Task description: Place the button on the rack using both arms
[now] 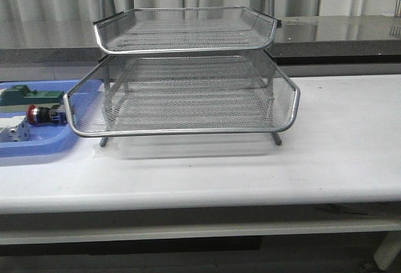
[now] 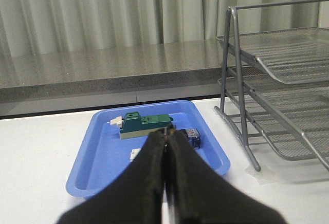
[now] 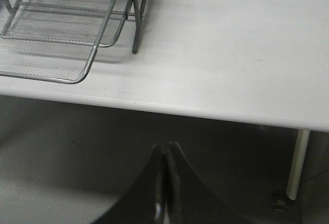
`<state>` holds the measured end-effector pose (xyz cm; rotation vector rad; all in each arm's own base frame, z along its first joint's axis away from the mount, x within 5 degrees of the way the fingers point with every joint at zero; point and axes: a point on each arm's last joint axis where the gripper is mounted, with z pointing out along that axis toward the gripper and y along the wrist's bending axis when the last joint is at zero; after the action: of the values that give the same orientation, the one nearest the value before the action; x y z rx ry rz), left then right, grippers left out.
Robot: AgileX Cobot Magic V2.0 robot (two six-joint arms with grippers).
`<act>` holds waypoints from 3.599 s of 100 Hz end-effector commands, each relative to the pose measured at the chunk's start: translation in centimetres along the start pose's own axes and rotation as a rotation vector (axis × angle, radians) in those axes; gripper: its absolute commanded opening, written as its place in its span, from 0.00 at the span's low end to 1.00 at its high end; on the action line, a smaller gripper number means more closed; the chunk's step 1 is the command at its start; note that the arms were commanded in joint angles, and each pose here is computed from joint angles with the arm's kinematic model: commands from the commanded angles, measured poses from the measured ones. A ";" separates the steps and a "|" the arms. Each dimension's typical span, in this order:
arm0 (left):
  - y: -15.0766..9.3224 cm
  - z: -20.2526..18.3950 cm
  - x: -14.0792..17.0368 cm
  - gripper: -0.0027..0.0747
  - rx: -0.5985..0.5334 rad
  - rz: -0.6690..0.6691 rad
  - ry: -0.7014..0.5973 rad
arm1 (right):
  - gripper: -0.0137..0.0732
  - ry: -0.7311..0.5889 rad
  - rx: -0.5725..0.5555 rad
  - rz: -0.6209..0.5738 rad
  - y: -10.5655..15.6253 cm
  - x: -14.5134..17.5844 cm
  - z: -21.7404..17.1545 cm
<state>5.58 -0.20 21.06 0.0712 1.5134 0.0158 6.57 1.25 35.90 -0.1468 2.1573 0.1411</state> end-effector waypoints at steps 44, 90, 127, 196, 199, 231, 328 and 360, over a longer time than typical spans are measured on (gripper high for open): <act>-0.1 -0.1 0.9 0.01 0.000 0.004 -0.059 | 0.08 -0.081 0.006 0.002 0.0 -1.1 -0.5; -0.1 -0.1 0.9 0.01 0.000 0.008 -0.059 | 0.08 -0.081 0.006 0.002 0.0 -1.1 -0.5; 0.0 -0.1 0.1 0.01 0.003 -0.098 -0.019 | 0.08 -0.081 0.006 0.002 0.0 -1.1 -0.5; 0.6 9.5 -11.8 0.01 0.016 -0.062 0.296 | 0.08 -0.081 0.006 0.002 0.0 -1.1 -0.5; 0.6 10.3 -12.0 0.01 0.017 -0.058 0.327 | 0.08 -0.081 0.006 0.002 0.0 -1.1 -0.5; 0.6 18.6 -13.7 0.01 0.030 -0.054 0.610 | 0.08 -0.081 0.006 0.002 0.0 -1.1 -0.5; 0.8 25.7 -9.5 0.77 0.038 0.053 0.961 | 0.08 -0.081 0.006 0.002 0.0 -1.1 -0.5; 0.8 25.9 -9.7 0.77 0.041 0.039 0.936 | 0.08 -0.081 0.006 0.002 0.0 -1.1 -0.5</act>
<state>30.69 -0.80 30.03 0.1535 2.5619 0.0731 6.56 1.23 35.88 -0.1429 2.1600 0.1405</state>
